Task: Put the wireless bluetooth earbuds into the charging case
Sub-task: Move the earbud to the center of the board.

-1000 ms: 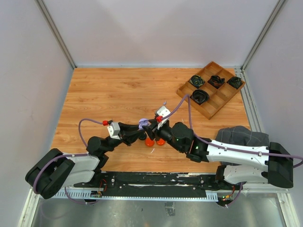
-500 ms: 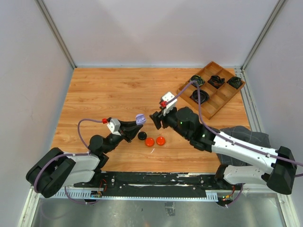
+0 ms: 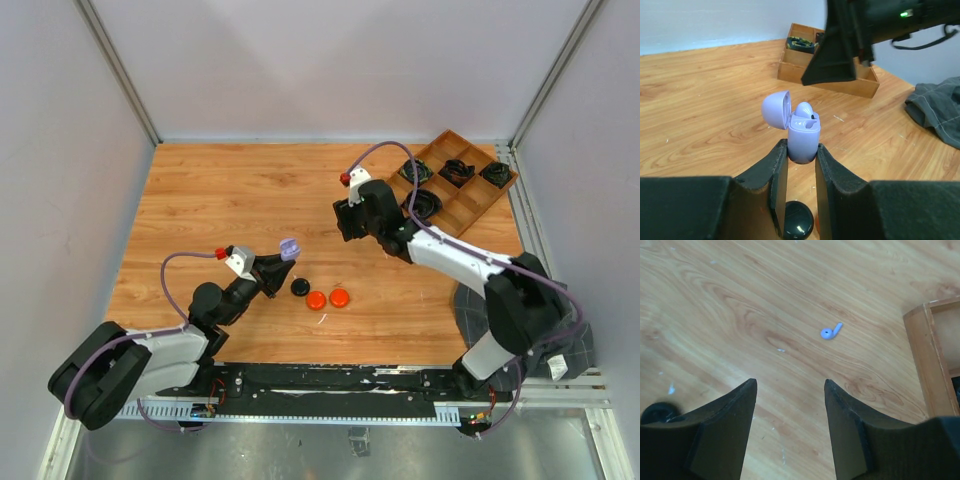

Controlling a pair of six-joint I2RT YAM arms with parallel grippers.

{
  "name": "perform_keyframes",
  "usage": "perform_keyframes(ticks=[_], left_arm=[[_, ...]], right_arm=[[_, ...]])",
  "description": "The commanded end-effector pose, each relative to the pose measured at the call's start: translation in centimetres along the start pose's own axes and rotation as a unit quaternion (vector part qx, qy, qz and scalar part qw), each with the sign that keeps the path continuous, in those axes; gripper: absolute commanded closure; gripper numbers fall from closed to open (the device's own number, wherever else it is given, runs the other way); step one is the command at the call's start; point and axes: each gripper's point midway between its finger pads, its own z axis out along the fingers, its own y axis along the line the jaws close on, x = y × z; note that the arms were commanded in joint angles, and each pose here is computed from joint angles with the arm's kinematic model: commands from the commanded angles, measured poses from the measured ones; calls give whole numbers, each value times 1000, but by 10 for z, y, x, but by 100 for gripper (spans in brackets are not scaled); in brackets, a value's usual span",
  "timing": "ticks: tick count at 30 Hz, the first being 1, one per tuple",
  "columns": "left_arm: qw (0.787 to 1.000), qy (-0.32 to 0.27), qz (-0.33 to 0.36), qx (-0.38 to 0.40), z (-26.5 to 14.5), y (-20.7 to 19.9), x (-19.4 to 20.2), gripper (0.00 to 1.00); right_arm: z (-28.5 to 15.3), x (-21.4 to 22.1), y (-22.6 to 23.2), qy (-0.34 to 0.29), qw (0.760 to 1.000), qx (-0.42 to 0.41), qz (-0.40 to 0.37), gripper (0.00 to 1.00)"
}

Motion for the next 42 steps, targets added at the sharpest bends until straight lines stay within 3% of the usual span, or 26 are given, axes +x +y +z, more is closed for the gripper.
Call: perform_keyframes(ticks=[1, 7, 18, 32, 42], left_arm=[[1000, -3, 10, -12, -3, 4, -1, 100], [1000, -2, 13, -12, -3, 4, -2, 100], [1000, 1, 6, -6, -1, 2, -1, 100], [1000, 7, 2, 5, 1, -2, 2, 100], [1000, 8, 4, 3, 0, -1, 3, 100]], right_arm=[[33, 10, -23, 43, 998, 16, 38, 44], [77, 26, -47, 76, 995, 29, 56, 50], [132, 55, -48, 121, 992, -8, 37, 59], [117, 91, -45, 178, 982, -11, 57, 66], [138, 74, -50, 167, 985, -4, 49, 65]])
